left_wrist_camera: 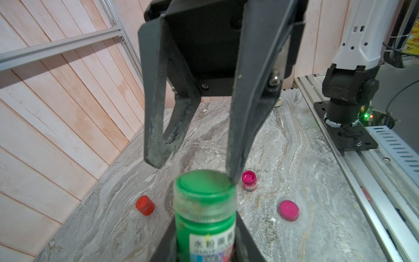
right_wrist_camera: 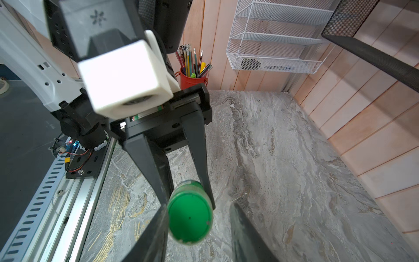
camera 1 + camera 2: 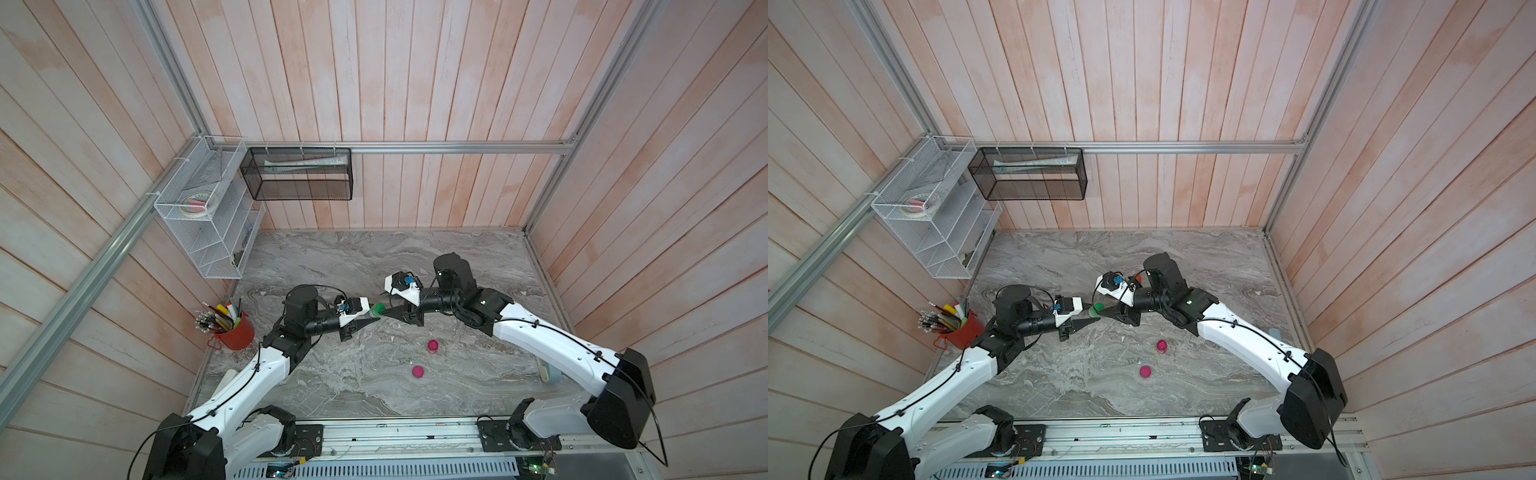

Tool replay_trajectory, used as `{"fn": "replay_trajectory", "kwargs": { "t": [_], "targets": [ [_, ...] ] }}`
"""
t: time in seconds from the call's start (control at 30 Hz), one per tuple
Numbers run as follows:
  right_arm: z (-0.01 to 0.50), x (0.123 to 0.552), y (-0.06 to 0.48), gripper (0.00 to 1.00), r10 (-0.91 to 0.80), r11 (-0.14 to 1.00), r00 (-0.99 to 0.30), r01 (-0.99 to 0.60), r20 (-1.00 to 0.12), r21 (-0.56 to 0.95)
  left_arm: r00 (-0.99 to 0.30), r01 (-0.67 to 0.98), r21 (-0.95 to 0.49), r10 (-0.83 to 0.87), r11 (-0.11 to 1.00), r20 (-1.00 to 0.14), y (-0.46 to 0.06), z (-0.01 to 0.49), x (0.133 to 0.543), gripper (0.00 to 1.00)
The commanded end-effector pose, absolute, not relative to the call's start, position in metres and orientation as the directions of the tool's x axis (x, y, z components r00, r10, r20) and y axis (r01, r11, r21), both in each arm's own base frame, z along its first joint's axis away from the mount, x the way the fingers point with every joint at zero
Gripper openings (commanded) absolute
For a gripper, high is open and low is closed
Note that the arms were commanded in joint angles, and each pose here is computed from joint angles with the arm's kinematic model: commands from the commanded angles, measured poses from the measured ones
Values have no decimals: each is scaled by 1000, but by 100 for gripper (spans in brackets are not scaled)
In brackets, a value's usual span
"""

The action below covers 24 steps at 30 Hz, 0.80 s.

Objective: Close the paint jar lid
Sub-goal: Screw the lid onto the paint jar.

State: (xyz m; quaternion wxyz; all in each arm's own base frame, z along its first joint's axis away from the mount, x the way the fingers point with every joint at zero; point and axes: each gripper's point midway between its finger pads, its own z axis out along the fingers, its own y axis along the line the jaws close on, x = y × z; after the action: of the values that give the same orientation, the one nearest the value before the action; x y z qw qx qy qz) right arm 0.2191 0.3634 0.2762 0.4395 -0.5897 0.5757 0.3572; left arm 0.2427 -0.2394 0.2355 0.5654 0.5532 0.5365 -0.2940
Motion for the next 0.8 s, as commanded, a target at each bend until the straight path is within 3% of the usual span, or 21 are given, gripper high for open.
{"fn": "replay_trajectory", "kwargs": {
  "t": [0.0,0.77],
  "targets": [
    [281,212,367,45,-366,8,89,-995,-926,-99,280,917,334,247,216,-928,-240,249,244,30],
    [267,210,377,37,-412,4,62,-998,-909,-70,283,909,343,256,234,-924,-239,249,247,29]
  ]
}}
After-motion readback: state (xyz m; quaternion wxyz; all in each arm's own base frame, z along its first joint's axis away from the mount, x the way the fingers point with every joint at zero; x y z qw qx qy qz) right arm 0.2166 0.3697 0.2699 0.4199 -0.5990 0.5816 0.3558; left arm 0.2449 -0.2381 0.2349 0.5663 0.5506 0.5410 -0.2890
